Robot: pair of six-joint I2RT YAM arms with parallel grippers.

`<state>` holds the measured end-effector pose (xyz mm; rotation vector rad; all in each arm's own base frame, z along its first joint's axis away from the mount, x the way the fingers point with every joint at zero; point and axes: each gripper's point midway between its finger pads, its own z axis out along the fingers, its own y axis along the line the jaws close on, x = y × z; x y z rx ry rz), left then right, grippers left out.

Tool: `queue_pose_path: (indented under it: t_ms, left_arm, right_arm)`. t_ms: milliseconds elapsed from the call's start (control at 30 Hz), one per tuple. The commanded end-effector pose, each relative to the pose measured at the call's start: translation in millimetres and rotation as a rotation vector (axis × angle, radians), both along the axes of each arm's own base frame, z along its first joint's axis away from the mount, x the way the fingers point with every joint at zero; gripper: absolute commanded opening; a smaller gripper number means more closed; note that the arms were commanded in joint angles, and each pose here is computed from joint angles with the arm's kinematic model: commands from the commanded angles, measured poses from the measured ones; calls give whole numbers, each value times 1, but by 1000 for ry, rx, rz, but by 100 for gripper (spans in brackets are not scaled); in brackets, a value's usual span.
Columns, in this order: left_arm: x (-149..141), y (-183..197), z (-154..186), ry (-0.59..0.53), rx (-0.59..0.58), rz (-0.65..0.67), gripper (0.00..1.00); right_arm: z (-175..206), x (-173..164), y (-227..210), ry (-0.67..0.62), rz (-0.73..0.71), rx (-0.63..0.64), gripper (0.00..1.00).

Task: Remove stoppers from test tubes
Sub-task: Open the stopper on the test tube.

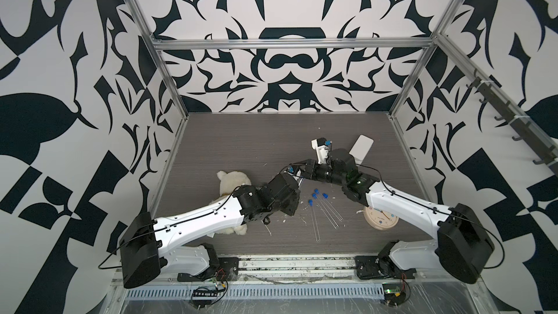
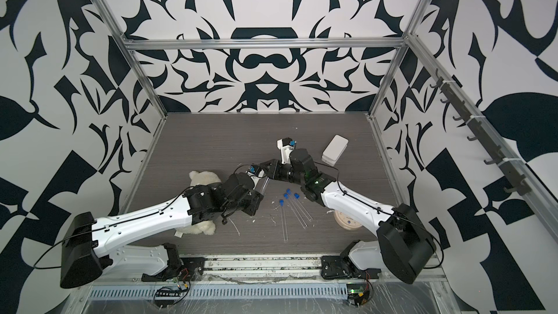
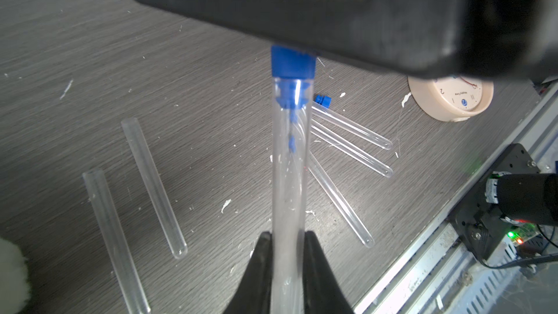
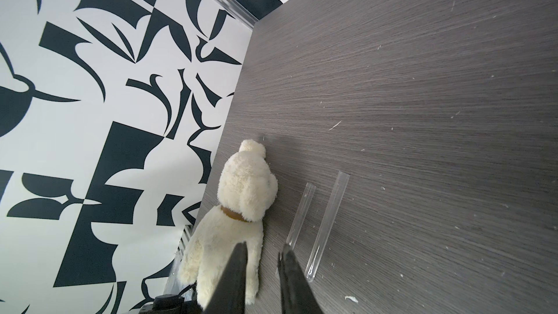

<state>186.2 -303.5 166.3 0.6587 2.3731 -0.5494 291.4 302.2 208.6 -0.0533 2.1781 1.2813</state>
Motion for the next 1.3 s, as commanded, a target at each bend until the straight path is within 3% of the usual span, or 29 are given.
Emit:
queue_pose_path:
  t_ms: [0,533,1267]
  left_arm:
    - [6,2,15,-41,-29,23,19]
    - [7,2,22,-59,-41,26,19]
    - [3,4,20,-52,-56,18,19]
  right_arm:
    - [27,-4,6,-45,30,51,21]
    - [12,-1,6,-14,17,45,20]
    - [27,6,-2,-11,3,127,21]
